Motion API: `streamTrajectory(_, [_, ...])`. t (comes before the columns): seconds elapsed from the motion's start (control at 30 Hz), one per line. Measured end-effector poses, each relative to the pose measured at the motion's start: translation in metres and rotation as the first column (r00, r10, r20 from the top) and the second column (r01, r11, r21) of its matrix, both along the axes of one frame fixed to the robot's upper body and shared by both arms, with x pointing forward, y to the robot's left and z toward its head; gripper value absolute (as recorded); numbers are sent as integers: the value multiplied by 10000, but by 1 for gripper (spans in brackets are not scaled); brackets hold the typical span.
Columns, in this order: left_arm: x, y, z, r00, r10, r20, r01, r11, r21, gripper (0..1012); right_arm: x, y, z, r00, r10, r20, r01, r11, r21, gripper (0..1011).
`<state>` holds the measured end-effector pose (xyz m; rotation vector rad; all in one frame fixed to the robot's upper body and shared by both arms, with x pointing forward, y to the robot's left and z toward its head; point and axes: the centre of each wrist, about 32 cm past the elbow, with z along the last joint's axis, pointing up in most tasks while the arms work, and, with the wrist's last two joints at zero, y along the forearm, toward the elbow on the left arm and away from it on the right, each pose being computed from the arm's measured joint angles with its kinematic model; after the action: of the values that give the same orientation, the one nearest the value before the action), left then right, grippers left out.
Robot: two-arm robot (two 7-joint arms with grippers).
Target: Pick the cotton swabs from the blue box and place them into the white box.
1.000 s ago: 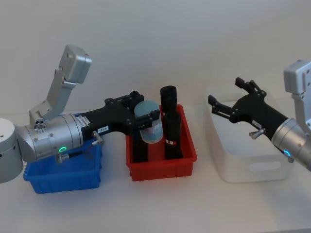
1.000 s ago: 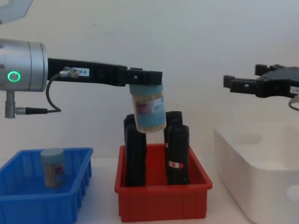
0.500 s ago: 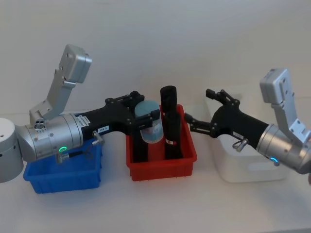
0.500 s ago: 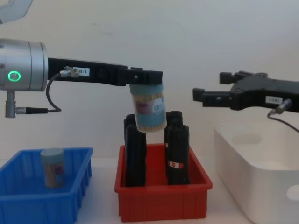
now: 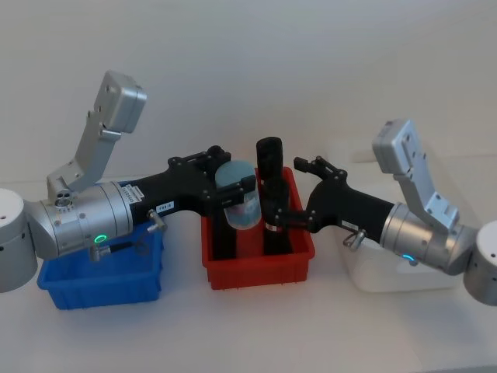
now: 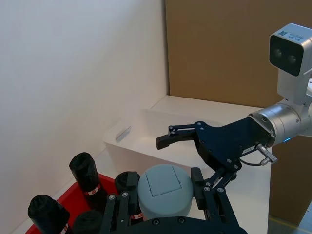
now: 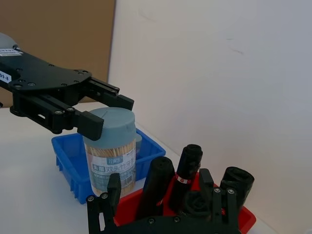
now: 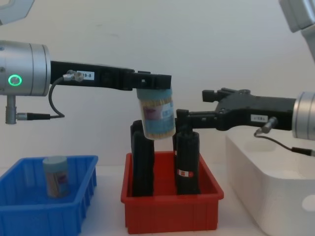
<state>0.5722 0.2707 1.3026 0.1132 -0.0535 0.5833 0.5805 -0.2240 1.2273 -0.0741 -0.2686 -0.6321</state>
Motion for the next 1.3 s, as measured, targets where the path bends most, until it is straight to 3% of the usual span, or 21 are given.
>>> streamTrajectory(0.7, [0,0,0,10000,4,1,-4,10000,0,659,159,193,17,9927,1192,-192,-1195,9928,-129,1002])
streamTrajectory(1.3, [0,0,-1,10000,-3,-2,3,10000,0,659,156,179,47,9681,2441,-560,-2438,9698,118,1002])
